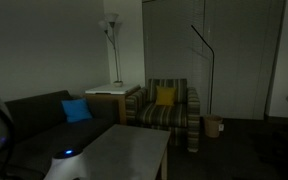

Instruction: Move the spoon to the left

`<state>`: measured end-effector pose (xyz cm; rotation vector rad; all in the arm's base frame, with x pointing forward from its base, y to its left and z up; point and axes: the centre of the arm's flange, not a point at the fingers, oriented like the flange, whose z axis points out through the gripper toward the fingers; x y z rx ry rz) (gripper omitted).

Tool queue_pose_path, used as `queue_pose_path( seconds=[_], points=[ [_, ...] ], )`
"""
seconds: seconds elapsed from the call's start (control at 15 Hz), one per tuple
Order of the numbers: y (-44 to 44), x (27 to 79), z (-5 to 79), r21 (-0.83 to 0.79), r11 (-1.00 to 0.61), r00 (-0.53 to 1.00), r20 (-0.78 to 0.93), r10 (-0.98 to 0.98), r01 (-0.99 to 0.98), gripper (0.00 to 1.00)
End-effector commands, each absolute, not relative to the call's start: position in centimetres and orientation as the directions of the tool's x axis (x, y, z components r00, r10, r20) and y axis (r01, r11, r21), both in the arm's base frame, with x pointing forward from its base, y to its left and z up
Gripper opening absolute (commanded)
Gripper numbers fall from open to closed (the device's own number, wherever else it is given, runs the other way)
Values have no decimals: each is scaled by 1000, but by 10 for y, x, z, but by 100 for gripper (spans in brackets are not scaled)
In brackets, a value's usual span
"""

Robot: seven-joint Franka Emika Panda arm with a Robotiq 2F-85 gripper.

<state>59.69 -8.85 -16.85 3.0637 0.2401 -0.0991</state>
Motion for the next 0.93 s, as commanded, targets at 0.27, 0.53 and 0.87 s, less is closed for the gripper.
queue_pose_path(
  seconds=[0.27,0.53,0.87],
  points=[
    [-78,635,-234,137,-972,977,-123,176,192,100],
    [-69,633,-235,139,-966,970,-138,201,220,60],
    [-60,629,-239,131,-964,967,-141,212,231,23]
  ],
)
